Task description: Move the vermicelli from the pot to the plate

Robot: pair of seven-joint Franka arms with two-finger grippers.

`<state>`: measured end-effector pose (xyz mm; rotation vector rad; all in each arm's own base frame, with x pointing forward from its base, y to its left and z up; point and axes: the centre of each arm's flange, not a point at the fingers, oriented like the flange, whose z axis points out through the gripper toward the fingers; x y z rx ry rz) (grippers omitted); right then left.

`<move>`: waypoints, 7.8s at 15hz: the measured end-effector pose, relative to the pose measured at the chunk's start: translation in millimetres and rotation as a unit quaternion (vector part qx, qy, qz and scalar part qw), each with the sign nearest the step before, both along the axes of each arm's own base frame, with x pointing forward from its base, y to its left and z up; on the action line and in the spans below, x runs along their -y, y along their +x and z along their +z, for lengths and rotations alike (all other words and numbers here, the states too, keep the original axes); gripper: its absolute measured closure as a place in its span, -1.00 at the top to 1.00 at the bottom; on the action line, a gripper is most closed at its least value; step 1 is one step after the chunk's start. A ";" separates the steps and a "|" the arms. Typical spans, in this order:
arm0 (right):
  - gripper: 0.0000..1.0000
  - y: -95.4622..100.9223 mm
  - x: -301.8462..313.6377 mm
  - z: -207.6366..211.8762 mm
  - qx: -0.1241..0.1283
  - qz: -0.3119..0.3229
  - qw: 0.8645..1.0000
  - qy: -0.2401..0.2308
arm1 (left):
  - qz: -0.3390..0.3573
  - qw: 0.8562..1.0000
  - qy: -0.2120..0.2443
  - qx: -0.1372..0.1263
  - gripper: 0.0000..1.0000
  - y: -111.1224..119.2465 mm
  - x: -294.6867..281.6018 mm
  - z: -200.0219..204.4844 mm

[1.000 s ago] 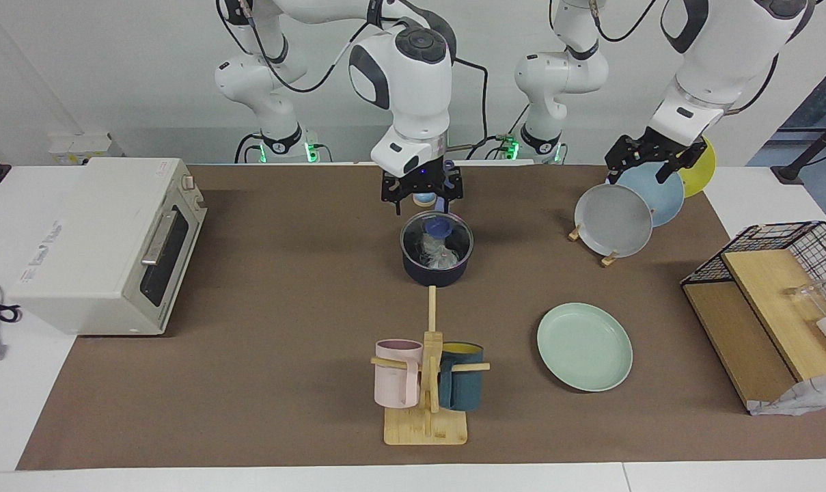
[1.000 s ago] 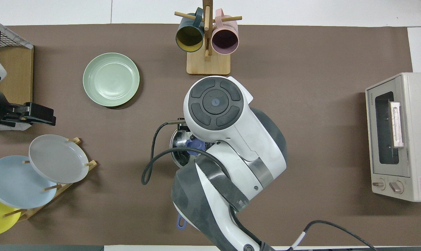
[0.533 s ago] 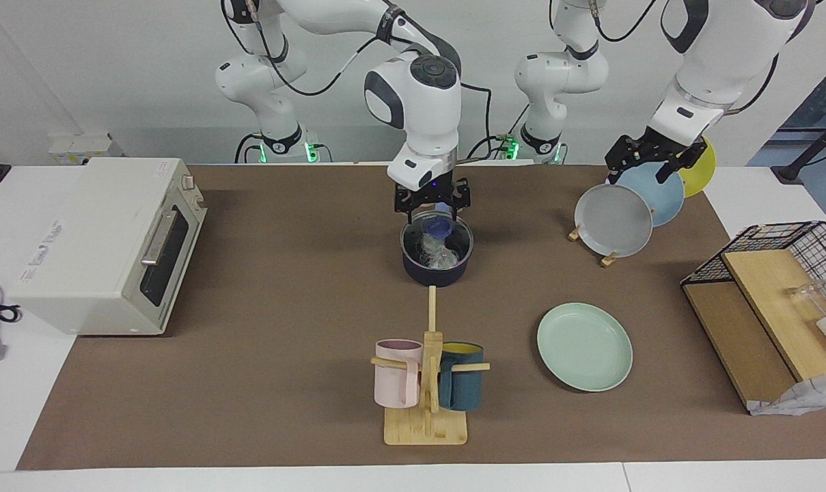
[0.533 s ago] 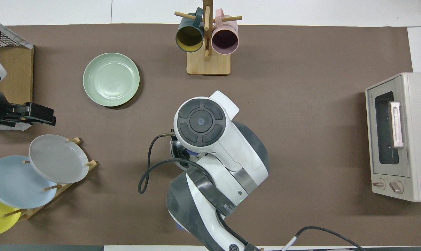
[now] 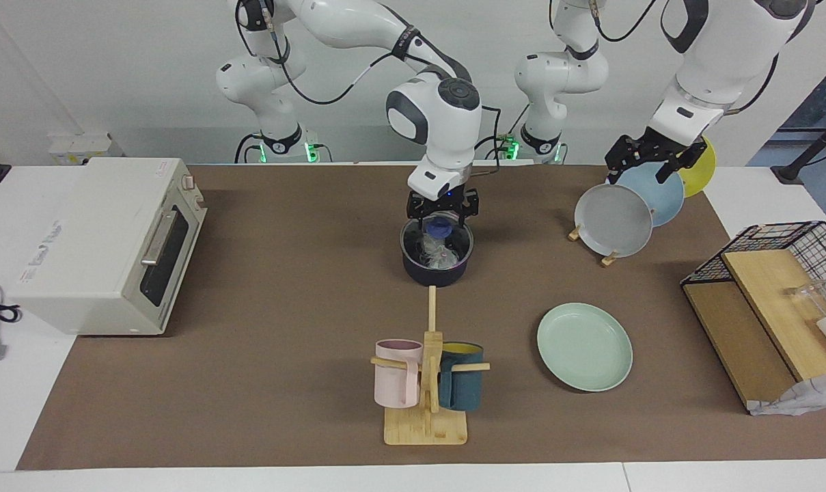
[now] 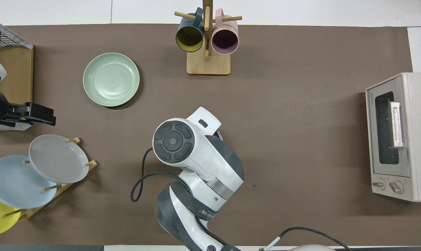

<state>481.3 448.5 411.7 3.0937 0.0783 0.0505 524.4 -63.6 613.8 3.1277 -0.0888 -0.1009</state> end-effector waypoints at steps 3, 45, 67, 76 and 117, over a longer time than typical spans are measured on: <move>1.00 -0.8 2.0 -4.9 -0.001 0.002 1.000 -0.007 | 0.000 1.000 0.000 0.000 1.00 0.0 0.0 0.0; 0.33 83.9 132.7 82.4 0.020 0.044 0.999 -0.001 | -0.004 1.000 0.000 0.000 1.00 -0.6 4.4 -0.1; 0.33 100.4 404.4 -37.7 -0.004 0.077 0.997 0.007 | -0.006 1.000 -0.010 0.011 1.00 -72.5 316.5 -230.0; 0.87 88.0 412.6 -63.7 -0.007 0.073 0.997 0.008 | -0.003 1.000 -0.010 0.005 1.00 -89.1 326.8 -253.9; 1.00 77.5 417.9 230.3 -0.037 0.030 0.999 0.009 | 0.063 0.995 -0.073 0.012 -0.69 86.9 48.3 -87.5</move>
